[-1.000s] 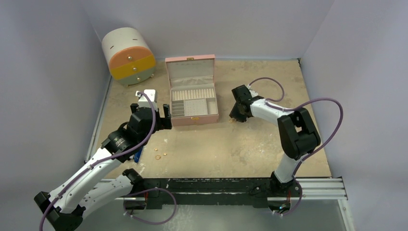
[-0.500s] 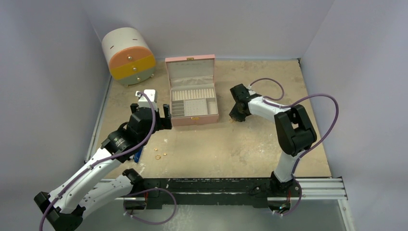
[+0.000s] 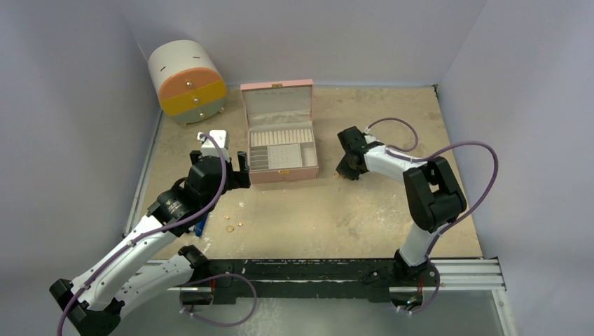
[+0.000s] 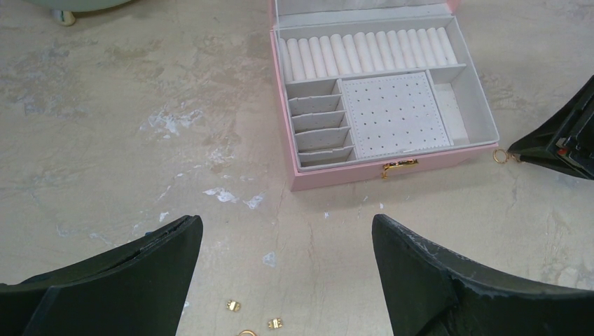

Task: Organize the mixed jewelry

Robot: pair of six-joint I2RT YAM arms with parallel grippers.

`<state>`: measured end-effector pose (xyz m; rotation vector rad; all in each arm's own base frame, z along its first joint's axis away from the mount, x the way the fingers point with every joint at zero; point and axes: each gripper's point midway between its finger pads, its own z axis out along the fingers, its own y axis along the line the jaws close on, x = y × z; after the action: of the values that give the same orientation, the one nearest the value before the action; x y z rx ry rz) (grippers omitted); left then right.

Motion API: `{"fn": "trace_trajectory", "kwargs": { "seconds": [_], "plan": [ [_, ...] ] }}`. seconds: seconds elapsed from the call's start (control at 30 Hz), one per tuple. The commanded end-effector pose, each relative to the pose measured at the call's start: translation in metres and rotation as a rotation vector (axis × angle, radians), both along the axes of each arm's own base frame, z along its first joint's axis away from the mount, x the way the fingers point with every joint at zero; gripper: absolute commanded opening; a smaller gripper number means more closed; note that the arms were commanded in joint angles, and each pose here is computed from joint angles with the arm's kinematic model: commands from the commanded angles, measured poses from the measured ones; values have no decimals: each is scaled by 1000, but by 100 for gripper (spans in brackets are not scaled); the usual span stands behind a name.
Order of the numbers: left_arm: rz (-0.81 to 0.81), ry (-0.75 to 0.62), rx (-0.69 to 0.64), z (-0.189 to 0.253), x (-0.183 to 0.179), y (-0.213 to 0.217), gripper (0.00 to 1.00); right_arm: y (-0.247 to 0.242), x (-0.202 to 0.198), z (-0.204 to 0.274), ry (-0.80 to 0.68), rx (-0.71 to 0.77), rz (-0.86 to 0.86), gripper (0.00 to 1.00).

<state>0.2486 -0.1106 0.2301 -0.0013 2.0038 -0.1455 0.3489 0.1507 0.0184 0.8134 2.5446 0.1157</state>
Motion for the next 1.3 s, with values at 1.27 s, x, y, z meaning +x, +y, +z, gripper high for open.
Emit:
{"fn": "trace_trajectory", "kwargs": {
  "seconds": [1.27],
  "plan": [
    [3, -65, -53, 21, -3, 2, 91, 84, -122, 15, 11, -133, 454, 31]
  ]
}}
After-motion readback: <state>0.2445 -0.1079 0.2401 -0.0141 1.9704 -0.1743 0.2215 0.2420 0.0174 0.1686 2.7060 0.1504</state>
